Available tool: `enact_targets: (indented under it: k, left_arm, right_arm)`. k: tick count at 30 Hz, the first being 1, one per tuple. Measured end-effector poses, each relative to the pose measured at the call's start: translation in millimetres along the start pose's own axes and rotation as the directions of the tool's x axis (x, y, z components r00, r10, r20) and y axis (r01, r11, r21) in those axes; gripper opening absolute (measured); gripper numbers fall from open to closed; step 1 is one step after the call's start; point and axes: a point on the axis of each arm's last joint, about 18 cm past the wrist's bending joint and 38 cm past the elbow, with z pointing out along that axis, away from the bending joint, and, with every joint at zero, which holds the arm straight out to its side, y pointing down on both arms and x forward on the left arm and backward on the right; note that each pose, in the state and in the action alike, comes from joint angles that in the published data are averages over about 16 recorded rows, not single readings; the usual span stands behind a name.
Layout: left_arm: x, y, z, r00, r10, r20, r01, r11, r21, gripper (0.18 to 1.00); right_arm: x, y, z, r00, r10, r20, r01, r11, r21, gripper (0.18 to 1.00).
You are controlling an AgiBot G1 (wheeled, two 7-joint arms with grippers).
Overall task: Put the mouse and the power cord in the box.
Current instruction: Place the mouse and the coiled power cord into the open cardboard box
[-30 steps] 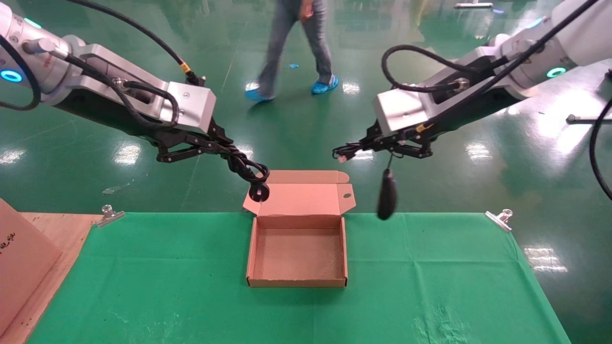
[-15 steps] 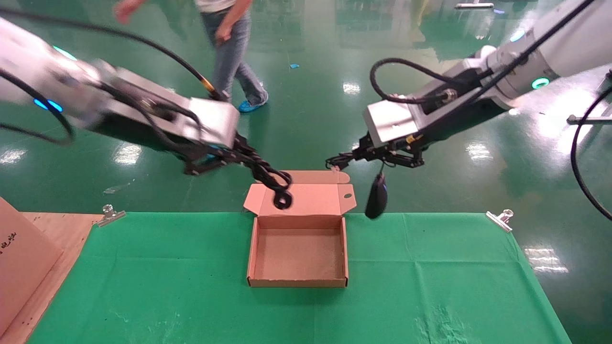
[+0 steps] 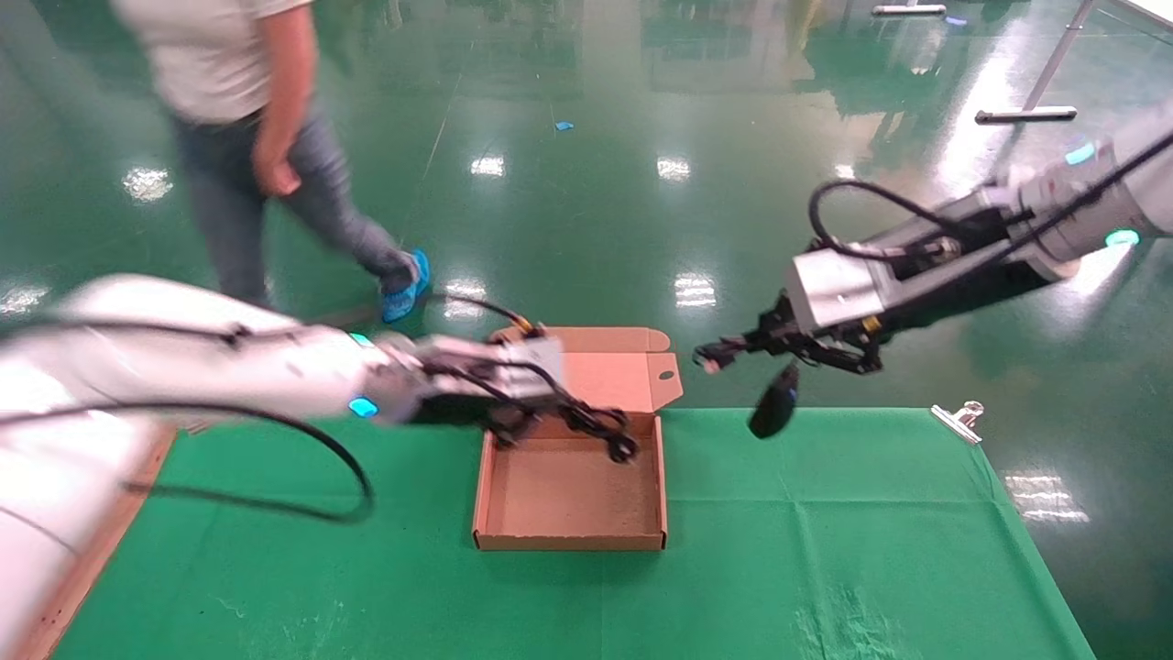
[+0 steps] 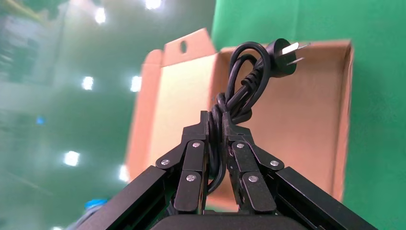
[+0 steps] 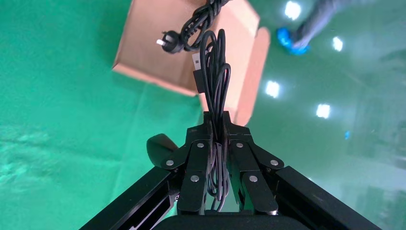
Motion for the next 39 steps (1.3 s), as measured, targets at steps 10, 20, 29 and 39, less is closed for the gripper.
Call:
enact_targets:
  k: [10, 20, 29, 39]
  left_arm:
    - [45, 23, 54, 0.996, -0.084, 0.034, 0.086, 0.994, -0.067, 0.228]
    - [59, 31, 63, 0.996, -0.086, 0.031, 0.088, 0.993, -0.077, 0.232]
    - [62, 36, 62, 0.994, -0.106, 0.006, 0.106, 0.993, -0.054, 0.267]
    - [40, 44, 34, 0.995, -0.104, -0.008, 0.104, 0.995, -0.007, 0.398]
  right_arm:
    - [-25, 23, 17, 0.999, 0.032, 0.029, -0.031, 0.999, -0.037, 0.212]
    - [-39, 29, 38, 0.997, 0.046, 0.061, -0.043, 0.998, -0.053, 0.212]
    - [-36, 22, 46, 0.997, 0.036, 0.072, -0.032, 0.998, -0.05, 0.211]
    - [-17, -7, 59, 0.998, -0.002, 0.069, 0.003, 1.0, -0.014, 0.211]
